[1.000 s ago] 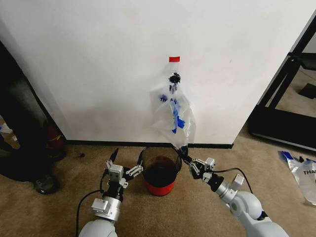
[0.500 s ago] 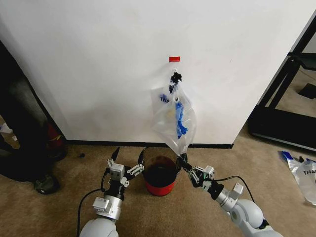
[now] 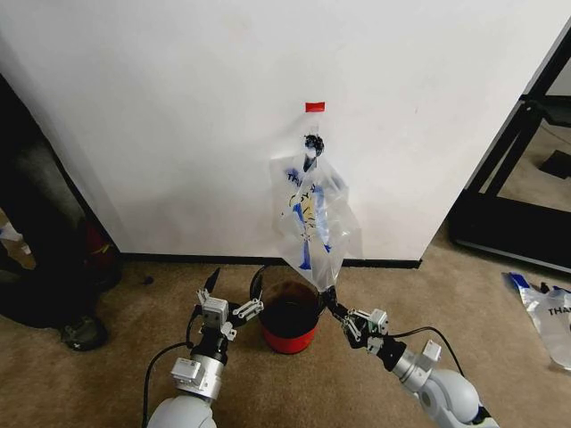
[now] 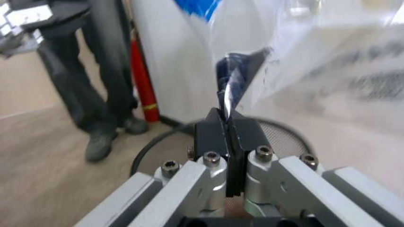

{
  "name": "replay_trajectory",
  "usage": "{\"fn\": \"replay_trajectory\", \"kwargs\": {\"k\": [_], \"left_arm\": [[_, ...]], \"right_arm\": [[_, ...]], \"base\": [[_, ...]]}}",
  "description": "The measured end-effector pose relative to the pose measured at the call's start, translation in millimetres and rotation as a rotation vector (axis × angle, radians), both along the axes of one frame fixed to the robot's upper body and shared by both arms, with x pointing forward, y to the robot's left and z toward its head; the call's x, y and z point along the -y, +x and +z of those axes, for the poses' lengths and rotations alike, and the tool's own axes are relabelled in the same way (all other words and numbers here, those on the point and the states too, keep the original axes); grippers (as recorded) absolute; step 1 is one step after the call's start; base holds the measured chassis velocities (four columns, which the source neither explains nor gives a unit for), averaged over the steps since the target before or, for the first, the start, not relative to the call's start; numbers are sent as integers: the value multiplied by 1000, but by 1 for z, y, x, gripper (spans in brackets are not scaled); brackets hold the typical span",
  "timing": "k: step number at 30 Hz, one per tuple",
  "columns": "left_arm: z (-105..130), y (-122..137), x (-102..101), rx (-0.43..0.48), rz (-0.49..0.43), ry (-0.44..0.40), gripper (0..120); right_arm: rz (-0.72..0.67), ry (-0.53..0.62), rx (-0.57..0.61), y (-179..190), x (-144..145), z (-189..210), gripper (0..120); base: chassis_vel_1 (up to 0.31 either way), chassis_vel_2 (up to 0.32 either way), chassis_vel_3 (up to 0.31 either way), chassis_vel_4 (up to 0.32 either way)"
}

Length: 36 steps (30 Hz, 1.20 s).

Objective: Pick up the garbage bag from the wall and place it over the trash bin.

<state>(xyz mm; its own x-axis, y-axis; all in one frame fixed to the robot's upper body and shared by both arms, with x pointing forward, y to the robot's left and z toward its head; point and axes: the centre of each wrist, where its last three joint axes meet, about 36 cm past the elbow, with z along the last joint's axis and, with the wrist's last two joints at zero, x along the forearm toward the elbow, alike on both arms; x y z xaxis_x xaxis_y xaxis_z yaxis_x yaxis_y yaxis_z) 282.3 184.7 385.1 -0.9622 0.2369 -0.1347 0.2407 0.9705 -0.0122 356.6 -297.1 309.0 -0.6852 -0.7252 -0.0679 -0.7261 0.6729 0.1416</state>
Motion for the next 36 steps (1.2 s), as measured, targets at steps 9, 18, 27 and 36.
{"fn": "replay_trajectory", "kwargs": {"k": [9, 18, 27, 36], "left_arm": [[52, 18, 8, -114, -135, -142, 100], [109, 44, 8, -276, -289, -208, 100], [125, 92, 34, -249, -384, -158, 100], [106, 101, 52, -323, -423, -131, 100]], "right_arm": [[-41, 21, 37, 21, 3, 18, 0], [-49, 5, 40, 19, 6, 16, 0], [-60, -1, 46, 19, 10, 19, 0], [-71, -3, 45, 19, 15, 20, 0]], "base": [[0, 0, 0, 0], [0, 0, 0, 0], [0, 0, 0, 0], [0, 0, 0, 0]]}}
